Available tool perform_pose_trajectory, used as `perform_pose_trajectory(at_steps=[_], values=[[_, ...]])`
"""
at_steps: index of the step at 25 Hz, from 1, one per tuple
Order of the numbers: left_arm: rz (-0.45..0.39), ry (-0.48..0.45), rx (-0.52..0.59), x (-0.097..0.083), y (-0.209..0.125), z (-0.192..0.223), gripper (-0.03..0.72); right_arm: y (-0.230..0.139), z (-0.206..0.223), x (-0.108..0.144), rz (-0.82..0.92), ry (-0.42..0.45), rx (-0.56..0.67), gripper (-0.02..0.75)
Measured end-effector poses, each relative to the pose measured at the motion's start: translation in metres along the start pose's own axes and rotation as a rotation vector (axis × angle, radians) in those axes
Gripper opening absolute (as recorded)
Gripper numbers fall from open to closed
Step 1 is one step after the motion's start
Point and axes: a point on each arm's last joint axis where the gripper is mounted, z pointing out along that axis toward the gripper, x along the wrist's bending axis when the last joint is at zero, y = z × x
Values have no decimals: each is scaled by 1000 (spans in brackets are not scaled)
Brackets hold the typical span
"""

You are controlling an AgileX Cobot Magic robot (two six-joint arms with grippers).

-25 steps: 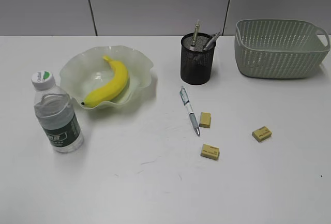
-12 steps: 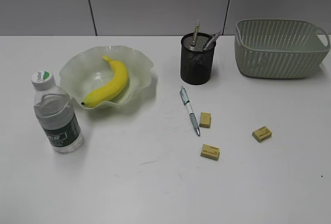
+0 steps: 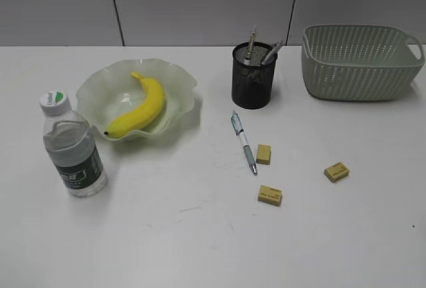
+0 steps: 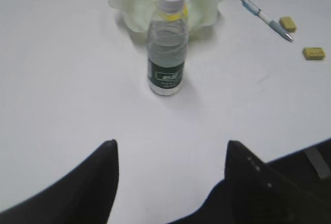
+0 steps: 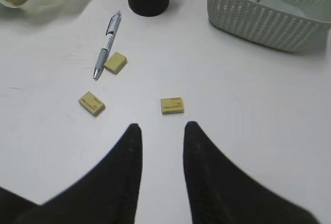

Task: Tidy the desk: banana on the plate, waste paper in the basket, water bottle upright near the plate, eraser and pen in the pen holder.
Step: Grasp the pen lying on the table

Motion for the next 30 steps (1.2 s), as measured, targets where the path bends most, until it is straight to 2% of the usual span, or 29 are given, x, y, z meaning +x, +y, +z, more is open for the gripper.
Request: perform_pose_trajectory(at_steps=[4, 6, 8, 12, 16, 23, 30], values=[[-78, 115, -80, 2, -6, -11, 479, 38, 89, 4, 1, 32, 187, 237], [-109, 165, -131, 1, -10, -17, 478, 54, 135, 14, -26, 62, 283, 237], [-134, 211, -169, 0, -14, -22, 478, 75, 177, 26, -48, 88, 324, 252], [-152, 249, -174, 0, -14, -23, 478, 93, 257, 49, -16, 109, 428, 356], [-147, 263, -174, 1, -14, -23, 478, 82, 323, 58, 20, 99, 582, 430], [-146, 266, -174, 1, -14, -23, 477, 57, 392, 67, 71, 96, 732, 443], [-145, 266, -174, 1, -14, -23, 477, 32, 422, 70, 97, 86, 793, 419]])
